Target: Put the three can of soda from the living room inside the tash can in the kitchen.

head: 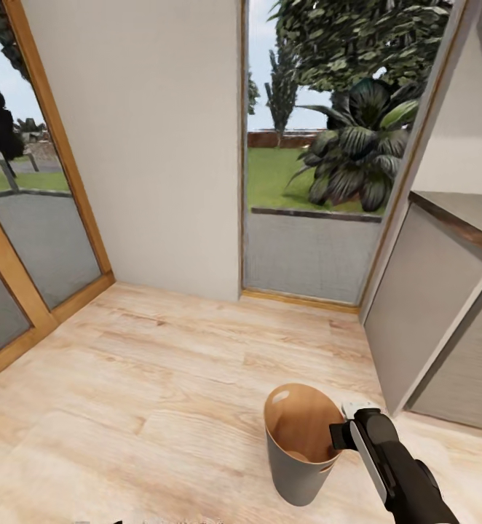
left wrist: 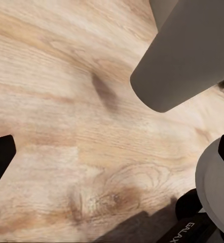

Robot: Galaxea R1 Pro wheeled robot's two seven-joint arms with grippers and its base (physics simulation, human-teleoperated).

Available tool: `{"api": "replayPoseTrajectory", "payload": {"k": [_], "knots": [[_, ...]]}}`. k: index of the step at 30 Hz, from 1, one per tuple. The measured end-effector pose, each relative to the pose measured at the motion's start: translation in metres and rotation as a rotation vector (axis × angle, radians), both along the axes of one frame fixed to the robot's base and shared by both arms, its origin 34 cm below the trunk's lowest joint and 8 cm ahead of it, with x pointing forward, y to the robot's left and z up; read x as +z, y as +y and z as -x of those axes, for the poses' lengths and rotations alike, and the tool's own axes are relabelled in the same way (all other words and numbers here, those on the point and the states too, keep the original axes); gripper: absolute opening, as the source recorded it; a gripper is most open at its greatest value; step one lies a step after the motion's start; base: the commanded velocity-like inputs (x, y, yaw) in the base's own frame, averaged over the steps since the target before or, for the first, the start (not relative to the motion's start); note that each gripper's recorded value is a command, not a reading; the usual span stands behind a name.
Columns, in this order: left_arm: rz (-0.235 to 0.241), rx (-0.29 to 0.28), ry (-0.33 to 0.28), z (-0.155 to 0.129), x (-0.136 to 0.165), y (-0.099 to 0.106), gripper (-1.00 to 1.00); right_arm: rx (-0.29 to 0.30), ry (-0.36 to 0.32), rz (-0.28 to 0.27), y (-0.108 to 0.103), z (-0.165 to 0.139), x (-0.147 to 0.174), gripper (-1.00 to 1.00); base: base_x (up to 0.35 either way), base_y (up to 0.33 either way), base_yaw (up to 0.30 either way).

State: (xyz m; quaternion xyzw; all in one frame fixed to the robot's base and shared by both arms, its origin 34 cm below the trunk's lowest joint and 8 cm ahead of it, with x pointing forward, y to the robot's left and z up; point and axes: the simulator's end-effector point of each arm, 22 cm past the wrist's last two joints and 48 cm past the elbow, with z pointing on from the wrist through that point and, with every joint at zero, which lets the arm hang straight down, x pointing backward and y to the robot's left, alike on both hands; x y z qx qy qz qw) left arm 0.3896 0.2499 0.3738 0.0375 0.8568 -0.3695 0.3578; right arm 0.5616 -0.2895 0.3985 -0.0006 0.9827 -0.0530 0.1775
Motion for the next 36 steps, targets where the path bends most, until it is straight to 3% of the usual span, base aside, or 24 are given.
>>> {"api": "replayPoseTrajectory", "payload": {"k": [36], "knots": [[0.0, -0.001, 0.013, 0.003, -0.004, 0.0, 1.0, 0.0, 0.027, 0.0, 0.0, 0.006, -0.011, -1.0, 0.0, 0.0, 0.281]]}}
